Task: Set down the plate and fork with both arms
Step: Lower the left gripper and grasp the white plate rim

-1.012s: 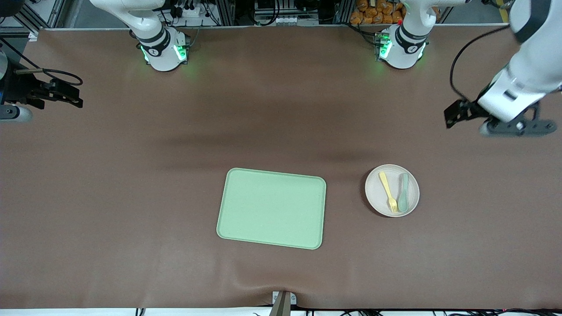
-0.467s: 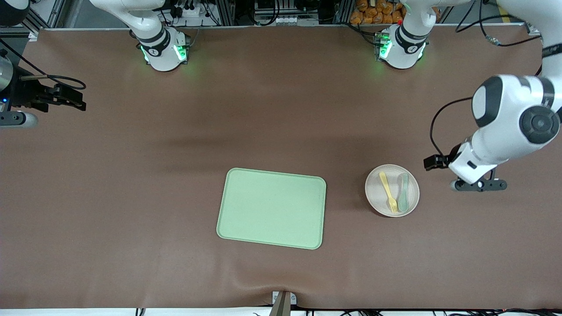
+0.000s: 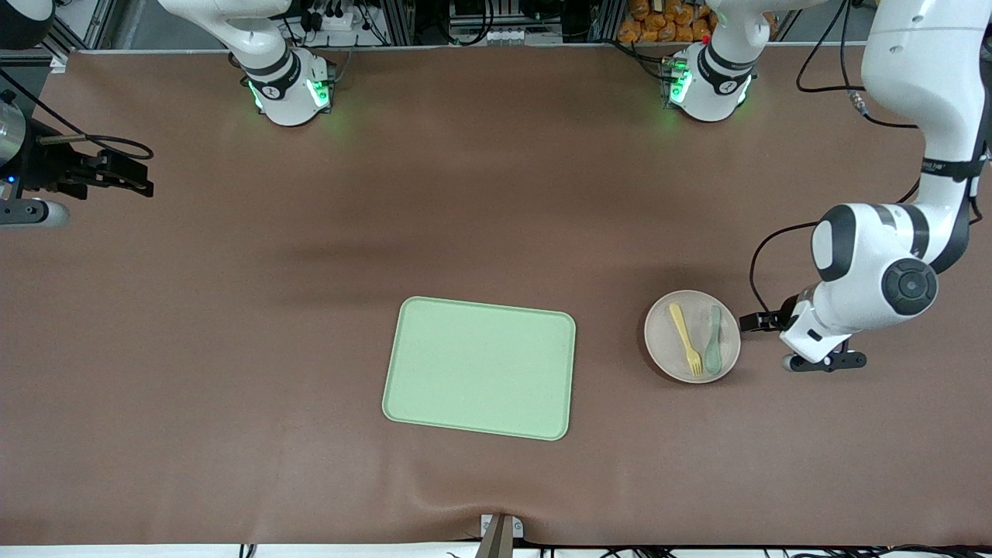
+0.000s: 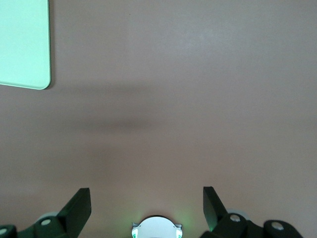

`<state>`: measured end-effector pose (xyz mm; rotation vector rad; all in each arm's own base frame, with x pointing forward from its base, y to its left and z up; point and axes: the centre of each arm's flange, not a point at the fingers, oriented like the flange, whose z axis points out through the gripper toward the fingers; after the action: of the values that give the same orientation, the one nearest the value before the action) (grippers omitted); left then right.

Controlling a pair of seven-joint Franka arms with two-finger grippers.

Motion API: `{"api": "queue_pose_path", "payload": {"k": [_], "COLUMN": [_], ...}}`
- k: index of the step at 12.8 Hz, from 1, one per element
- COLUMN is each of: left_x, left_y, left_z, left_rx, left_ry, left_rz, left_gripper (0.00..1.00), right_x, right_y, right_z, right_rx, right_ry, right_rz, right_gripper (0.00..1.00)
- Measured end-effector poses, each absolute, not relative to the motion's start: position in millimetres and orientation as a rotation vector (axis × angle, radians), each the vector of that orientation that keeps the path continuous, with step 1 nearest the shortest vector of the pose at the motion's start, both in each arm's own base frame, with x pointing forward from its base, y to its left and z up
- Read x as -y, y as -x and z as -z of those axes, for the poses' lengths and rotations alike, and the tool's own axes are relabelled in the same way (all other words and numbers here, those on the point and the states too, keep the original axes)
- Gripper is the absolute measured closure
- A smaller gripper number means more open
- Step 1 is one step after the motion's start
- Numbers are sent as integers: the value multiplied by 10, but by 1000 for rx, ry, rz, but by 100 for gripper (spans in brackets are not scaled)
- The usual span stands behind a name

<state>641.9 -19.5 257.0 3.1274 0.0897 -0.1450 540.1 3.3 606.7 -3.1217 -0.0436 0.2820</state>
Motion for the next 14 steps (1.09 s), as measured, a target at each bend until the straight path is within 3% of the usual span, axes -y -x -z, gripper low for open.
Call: {"api": "queue_pose_path", "payload": {"k": [2,4,5,7,10,14], "left_x": [234,221,212,216,244,330], "left_y": [-6438,-6455,-6457,-6451,-6436,-6419], "left_z": [-2385,-2232,-2156,-2049,-1977,-1911], "left_rx": [-87,-94,-97,-100,-109,-165], "left_ry": [-3121,-3117,-3116,-3113,-3111,-3058], "left_rz": [139,125,123,132,149,172], "left_gripper": [4,19,19,32,38,81], "right_x": [-33,-33,-33,-33,-33,-33], "right_y": [-5403,-5404,-5404,-5404,-5404,-5404], "right_z": [-6062,-6061,-6061,-6061,-6061,-6061], "right_rx": [44,44,44,44,44,44], "right_ry": [3121,3121,3121,3121,3121,3121], "right_rz": [-283,-284,-284,-284,-284,-284], "right_gripper": [0,0,0,0,0,0]}}
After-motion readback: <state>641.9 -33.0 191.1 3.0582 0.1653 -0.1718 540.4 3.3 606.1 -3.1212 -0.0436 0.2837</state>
